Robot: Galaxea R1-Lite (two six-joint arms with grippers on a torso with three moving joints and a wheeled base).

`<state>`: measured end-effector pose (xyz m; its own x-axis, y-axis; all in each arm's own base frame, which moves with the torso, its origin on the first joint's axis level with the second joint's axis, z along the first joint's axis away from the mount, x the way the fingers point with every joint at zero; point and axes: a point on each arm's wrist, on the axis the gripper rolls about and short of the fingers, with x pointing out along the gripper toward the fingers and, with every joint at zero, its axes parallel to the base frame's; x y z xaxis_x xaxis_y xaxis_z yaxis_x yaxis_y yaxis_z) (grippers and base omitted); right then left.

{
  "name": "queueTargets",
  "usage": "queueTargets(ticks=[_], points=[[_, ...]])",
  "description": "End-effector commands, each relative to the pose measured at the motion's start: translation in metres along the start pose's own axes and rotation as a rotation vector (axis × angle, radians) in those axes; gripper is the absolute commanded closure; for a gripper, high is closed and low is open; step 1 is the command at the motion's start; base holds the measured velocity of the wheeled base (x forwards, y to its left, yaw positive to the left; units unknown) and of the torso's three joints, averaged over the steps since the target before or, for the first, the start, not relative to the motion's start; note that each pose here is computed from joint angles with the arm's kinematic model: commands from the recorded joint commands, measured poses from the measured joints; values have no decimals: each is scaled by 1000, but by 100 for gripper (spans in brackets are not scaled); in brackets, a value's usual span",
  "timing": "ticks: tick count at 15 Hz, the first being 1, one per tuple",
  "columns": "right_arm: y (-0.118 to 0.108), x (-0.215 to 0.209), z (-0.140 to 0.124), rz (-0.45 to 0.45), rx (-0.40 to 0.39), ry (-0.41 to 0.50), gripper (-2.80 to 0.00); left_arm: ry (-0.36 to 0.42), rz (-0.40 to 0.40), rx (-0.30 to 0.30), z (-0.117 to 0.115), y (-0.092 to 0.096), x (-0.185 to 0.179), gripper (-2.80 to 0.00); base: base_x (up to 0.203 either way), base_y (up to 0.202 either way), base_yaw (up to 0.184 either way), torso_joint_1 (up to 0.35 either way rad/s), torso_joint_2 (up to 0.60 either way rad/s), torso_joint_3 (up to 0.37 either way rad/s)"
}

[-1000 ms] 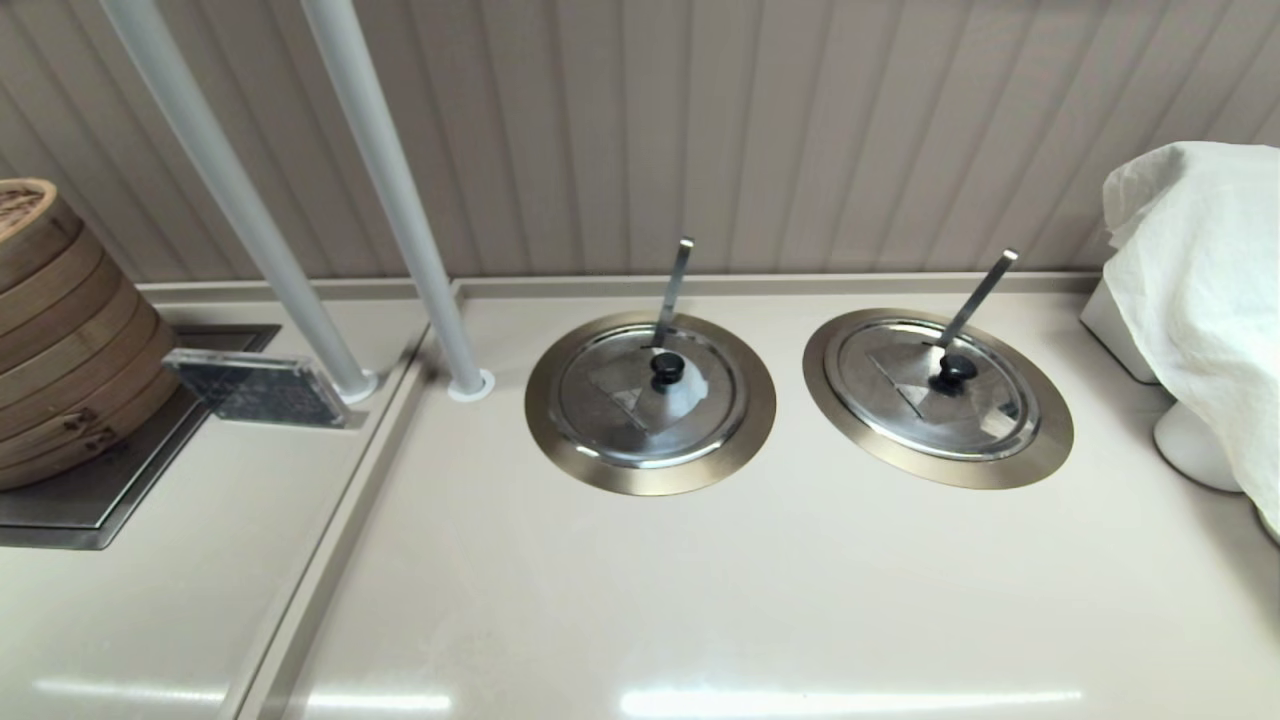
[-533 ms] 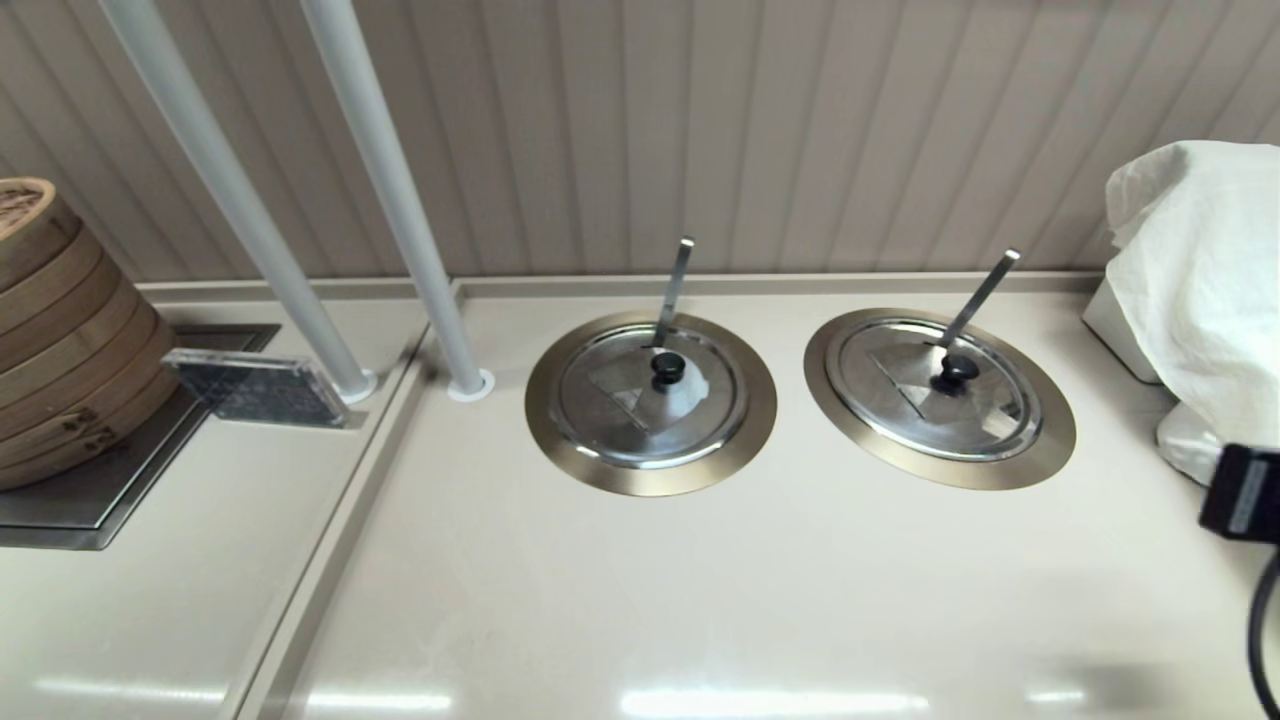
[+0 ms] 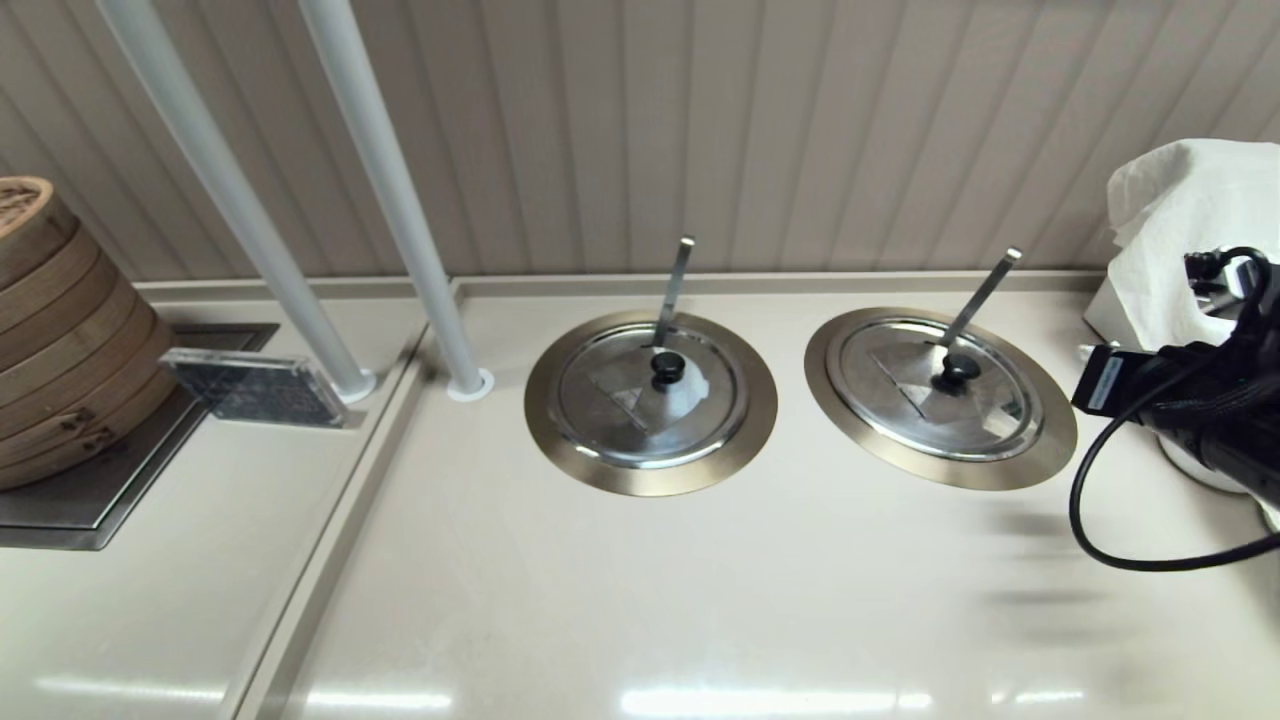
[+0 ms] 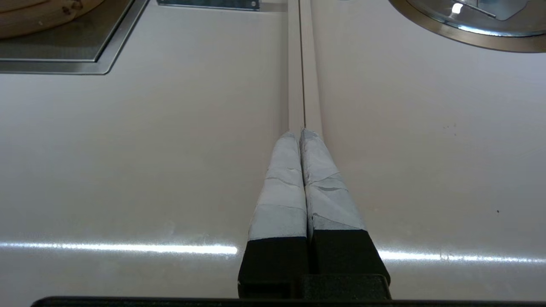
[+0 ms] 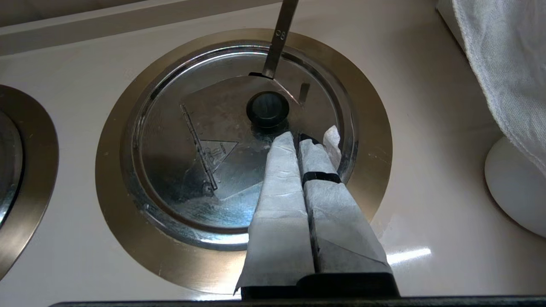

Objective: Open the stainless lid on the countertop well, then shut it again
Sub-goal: Open the lid

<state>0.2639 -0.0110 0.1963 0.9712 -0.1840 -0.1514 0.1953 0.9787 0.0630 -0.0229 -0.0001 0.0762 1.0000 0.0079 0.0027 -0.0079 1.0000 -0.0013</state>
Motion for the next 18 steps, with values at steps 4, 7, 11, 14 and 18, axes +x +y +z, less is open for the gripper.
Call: queueTargets(ticks=[4, 7, 11, 14, 18], points=[[28, 27, 2, 71, -21, 27, 0, 0, 1, 0, 0, 0, 0, 0, 0, 0, 0, 0, 0, 0], [41, 38, -15, 96, -40, 92, 0, 0, 1, 0, 0, 0, 0, 0, 0, 0, 0, 0, 0, 0], [50, 79, -40, 25, -59, 153, 0, 0, 1, 0, 0, 0, 0, 0, 0, 0, 0, 0, 0, 0], [53, 93, -35, -1, -45, 106, 0, 0, 1, 0, 0, 0, 0, 0, 0, 0, 0, 0, 0, 0], [52, 91, -25, -8, -32, 74, -280, 0, 1, -2, 0, 0, 0, 0, 0, 0, 0, 0, 0, 0]])
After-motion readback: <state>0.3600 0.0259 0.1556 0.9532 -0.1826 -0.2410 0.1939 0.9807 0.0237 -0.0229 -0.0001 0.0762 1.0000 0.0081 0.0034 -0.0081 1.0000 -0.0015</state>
